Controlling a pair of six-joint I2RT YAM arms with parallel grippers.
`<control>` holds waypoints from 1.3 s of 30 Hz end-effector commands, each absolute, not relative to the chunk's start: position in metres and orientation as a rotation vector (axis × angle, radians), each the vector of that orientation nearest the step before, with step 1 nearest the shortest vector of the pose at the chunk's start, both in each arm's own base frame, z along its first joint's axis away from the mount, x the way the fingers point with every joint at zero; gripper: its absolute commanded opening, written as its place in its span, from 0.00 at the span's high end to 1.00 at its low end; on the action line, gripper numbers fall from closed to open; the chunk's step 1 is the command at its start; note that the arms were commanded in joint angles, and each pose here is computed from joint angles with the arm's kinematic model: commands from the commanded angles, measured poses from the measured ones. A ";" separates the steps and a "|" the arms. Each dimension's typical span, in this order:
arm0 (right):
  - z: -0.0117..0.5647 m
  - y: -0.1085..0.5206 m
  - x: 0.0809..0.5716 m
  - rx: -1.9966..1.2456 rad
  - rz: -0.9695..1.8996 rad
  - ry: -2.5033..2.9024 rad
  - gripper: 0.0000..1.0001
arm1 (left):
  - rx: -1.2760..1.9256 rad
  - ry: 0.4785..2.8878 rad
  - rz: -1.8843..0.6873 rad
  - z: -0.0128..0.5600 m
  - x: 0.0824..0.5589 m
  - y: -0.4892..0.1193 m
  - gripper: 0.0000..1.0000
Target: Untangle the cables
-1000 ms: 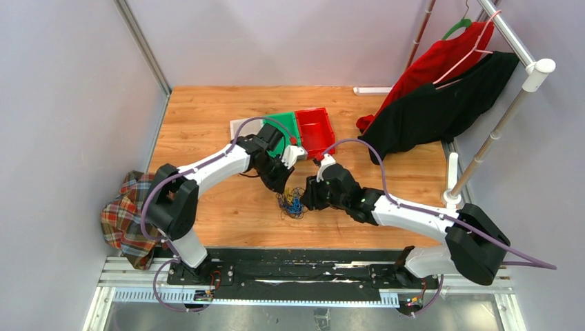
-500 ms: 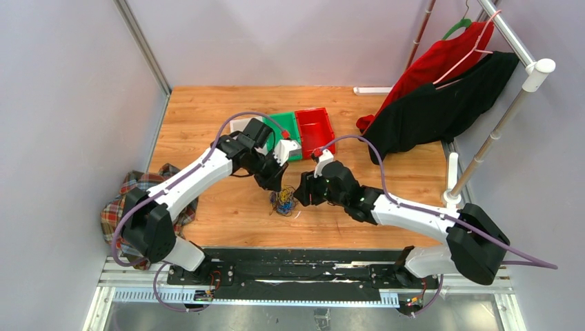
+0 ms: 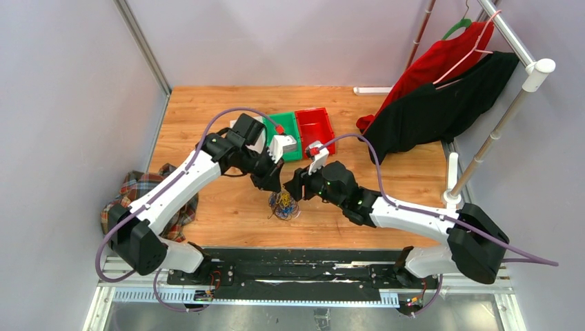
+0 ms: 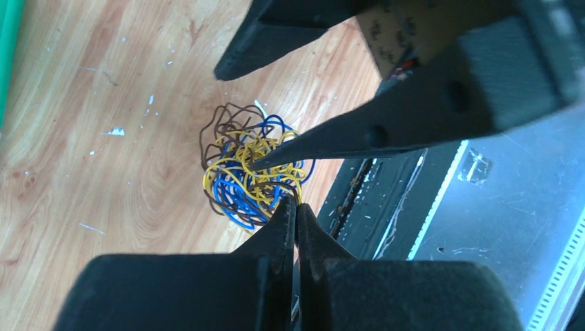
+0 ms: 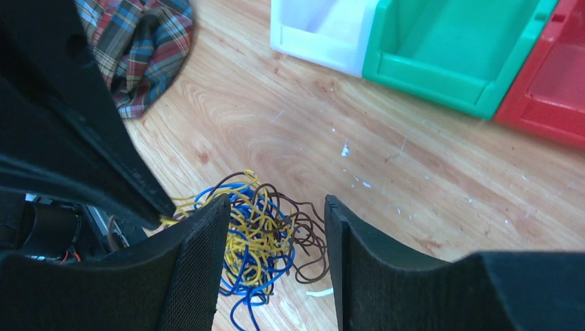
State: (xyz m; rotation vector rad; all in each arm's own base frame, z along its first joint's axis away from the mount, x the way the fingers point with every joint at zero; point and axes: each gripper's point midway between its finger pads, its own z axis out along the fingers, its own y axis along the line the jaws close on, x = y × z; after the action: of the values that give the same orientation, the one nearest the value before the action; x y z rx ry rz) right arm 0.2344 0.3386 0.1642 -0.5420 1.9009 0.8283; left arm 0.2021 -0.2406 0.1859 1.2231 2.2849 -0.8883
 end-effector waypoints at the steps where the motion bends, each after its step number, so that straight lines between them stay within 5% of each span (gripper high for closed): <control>1: 0.175 0.353 0.237 -0.553 0.866 1.791 0.47 | 1.232 2.198 -0.968 0.220 0.188 -0.244 0.99; 10: 0.163 0.367 0.248 -0.535 0.860 1.797 0.48 | 1.241 2.125 -1.043 0.248 0.182 -0.251 0.99; 19: 0.111 0.344 0.257 -0.432 0.726 1.917 0.69 | 1.291 2.079 -1.035 0.265 0.172 -0.244 0.99; 24: 0.090 0.320 0.253 -0.397 0.663 1.952 0.77 | 1.309 2.033 -0.937 0.273 0.173 -0.233 1.00; 28: 0.097 0.303 0.255 -0.345 0.651 1.932 0.98 | 1.318 2.018 -0.853 0.273 0.177 -0.225 1.00; 36: 0.144 0.282 0.252 -0.328 0.649 1.839 0.99 | 1.347 2.197 -0.414 0.200 0.210 -0.178 0.99; 38: 0.160 0.284 0.248 -0.346 0.684 1.808 0.99 | 1.354 2.231 -0.322 0.177 0.217 -0.167 0.87; 39: 0.166 0.286 0.246 -0.359 0.701 1.800 0.99 | 1.359 2.248 -0.319 0.168 0.215 -0.165 0.71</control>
State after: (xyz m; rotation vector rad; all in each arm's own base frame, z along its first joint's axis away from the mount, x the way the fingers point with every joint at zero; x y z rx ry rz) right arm 0.2460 0.2939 0.1501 -0.3450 1.8277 0.7117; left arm 0.1990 -0.1913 0.2027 1.3390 2.1905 -0.5546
